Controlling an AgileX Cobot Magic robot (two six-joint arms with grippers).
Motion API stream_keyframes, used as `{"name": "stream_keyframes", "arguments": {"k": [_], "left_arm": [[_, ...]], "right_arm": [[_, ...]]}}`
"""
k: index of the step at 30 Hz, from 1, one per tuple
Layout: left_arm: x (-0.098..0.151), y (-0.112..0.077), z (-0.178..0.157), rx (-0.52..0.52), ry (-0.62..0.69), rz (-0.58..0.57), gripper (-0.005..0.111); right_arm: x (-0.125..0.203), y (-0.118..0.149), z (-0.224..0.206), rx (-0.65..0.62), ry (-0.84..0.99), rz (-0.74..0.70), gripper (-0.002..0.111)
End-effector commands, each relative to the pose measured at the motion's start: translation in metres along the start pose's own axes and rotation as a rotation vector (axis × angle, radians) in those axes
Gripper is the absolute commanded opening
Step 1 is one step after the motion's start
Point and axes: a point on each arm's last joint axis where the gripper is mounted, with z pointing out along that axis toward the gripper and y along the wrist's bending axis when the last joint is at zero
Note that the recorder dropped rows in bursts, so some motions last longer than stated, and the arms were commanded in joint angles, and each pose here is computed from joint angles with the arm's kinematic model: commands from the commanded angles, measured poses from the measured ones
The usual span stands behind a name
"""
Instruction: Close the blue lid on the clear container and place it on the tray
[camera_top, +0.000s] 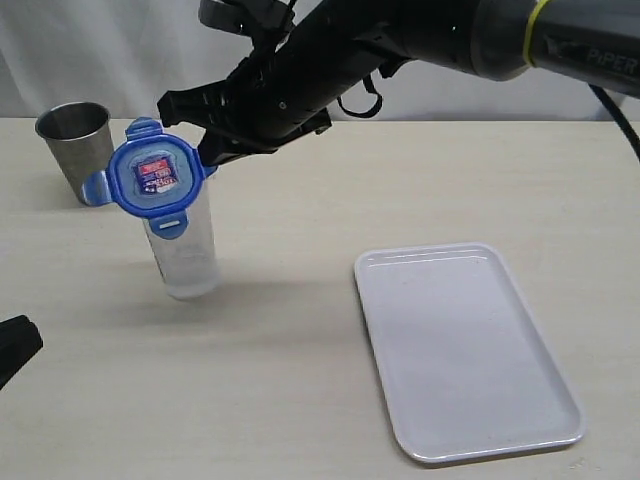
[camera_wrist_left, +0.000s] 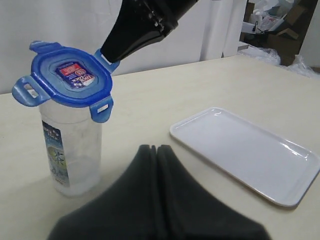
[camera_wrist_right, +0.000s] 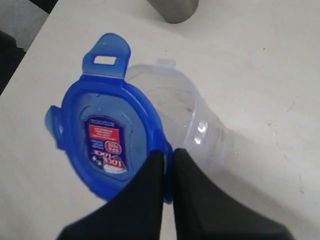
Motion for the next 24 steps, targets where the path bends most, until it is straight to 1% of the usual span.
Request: {"name": "stream_keyframes", "arguments": {"k": [1, 5, 11, 24], "left_arm": [[0.002, 0.0, 0.0, 0.005, 0.013, -0.013, 0.0], [0.002, -0.001, 0.0, 0.007, 0.014, -0.013, 0.0], [0.002, -0.001, 0.0, 0.009, 0.015, -0.013, 0.0], [0.002, -0.001, 0.0, 0.011, 0.016, -0.013, 0.0]], "right_arm": [[-0.001, -0.004, 0.004, 0.015, -0.017, -0.002, 0.004], [-0.003, -0.003, 0.002, 0.014, -0.028, -0.005, 0.004], [-0.022, 0.013, -0.018, -0.03, -0.08, -0.03, 0.004], [-0.023, 0.011, -0.015, -0.024, -0.083, 0.005, 0.004]]}}
